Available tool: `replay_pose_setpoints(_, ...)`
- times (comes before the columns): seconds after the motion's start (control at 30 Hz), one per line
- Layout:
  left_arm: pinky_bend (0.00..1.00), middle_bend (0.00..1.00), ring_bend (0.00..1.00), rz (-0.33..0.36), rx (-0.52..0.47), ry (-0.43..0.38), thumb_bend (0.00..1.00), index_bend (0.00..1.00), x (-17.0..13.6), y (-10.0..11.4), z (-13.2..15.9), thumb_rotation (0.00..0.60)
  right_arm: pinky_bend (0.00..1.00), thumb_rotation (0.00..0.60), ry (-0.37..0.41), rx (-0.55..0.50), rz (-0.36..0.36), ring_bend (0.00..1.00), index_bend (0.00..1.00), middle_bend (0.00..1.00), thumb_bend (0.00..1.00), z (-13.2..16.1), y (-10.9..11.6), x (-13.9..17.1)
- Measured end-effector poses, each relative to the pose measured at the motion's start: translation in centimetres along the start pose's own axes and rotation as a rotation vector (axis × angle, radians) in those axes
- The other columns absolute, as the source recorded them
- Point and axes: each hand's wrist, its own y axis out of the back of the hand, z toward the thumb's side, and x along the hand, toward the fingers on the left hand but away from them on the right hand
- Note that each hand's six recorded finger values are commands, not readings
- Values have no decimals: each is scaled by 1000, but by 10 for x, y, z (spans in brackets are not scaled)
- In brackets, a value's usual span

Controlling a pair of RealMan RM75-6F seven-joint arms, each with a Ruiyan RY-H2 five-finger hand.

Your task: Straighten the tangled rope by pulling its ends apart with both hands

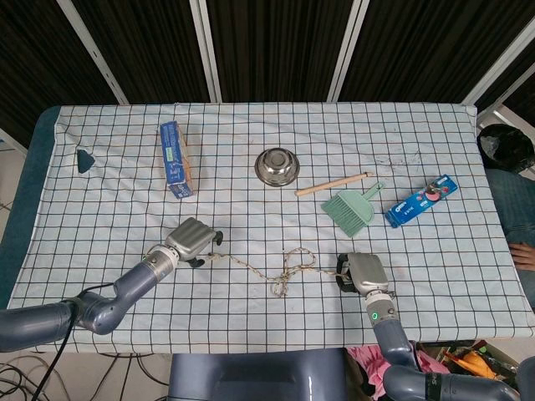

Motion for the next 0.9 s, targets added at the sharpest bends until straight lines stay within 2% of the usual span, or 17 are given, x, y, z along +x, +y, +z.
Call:
replay_pose_setpoints(0.37, 739, 939, 847, -24, 16, -1, 262, 426, 16, -9, 11, 600, 1000, 600, -5, 1, -3, 1000, 612, 1000, 439, 1, -2, -3)
replay_pose_setpoints(0.5, 742, 945, 850, -18, 22, 2, 307, 467, 21, -10, 13, 600, 1000, 600, -5, 0, -4, 1000, 612, 1000, 439, 1, -2, -3)
replay_pose_setpoints(0.9, 743, 949, 853, -11, 34, -3, 335, 481, 28, -12, 20, 600, 1000, 600, -3, 1, 1, 1000, 612, 1000, 440, 0, -4, -4)
